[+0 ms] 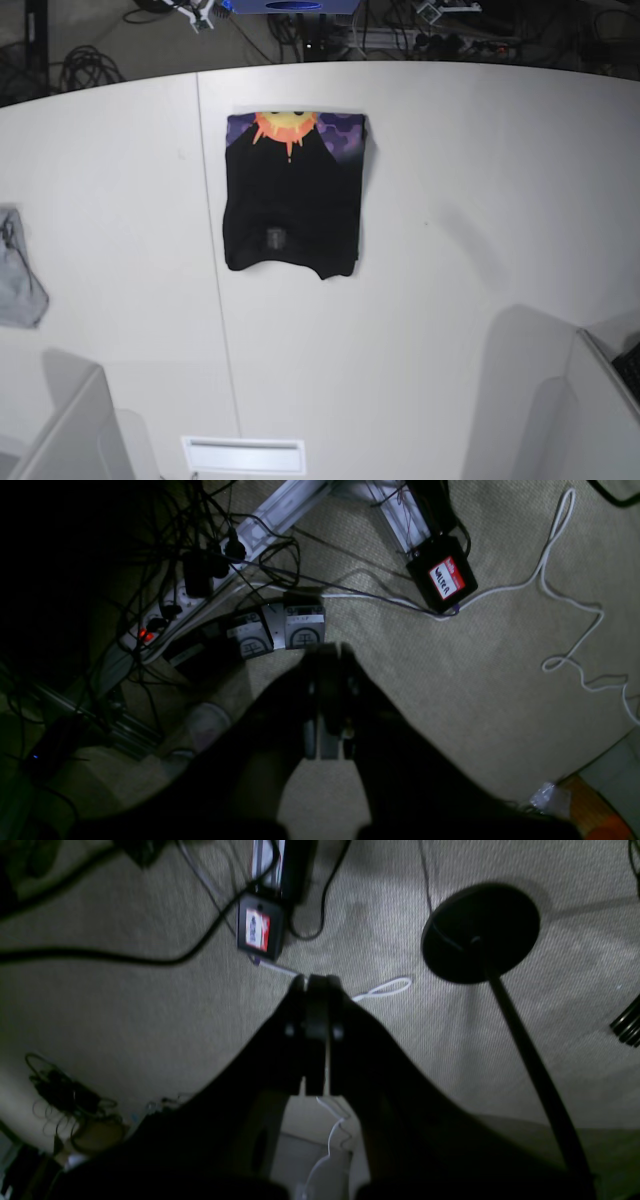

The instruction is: Fold the T-shirt properly

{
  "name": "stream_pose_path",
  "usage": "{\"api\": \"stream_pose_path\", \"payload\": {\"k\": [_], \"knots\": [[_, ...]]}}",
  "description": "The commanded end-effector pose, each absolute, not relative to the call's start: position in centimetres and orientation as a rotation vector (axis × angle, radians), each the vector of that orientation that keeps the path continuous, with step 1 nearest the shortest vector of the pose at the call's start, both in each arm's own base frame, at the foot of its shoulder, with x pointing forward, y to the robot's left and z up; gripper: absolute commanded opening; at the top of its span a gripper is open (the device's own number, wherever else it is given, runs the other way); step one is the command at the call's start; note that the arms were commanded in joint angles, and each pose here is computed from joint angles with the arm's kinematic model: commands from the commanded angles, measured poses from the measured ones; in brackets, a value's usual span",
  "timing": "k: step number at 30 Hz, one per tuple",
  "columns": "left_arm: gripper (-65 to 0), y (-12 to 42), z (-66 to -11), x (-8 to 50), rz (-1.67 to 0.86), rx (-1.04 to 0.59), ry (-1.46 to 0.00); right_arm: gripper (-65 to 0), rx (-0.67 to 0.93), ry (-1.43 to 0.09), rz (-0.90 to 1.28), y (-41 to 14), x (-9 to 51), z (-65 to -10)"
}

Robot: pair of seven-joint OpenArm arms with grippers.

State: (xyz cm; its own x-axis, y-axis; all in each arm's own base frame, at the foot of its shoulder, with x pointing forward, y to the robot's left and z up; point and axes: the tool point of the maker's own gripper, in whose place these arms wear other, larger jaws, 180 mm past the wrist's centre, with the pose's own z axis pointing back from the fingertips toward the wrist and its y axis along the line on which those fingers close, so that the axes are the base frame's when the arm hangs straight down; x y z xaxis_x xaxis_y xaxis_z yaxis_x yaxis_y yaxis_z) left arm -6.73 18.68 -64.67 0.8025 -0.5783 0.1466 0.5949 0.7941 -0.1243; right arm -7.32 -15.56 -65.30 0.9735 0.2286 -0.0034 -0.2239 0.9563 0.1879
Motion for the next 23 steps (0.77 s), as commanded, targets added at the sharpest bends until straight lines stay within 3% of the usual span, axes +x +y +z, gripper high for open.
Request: {"api": "stream_pose_path", "payload": {"k": [1,23], "knots": [[-65.0,19.0,-64.5,-7.5,-0.634,-0.172,-0.093,-65.0,0.180,0.053,0.227,-16.2,-8.6,-65.1],[-65.0,18.1,-64.7,-6.8,-0.619,-0.179,-0.111,-65.0,0.178,0.055,0.227,-16.3,-8.6,-65.1]]}}
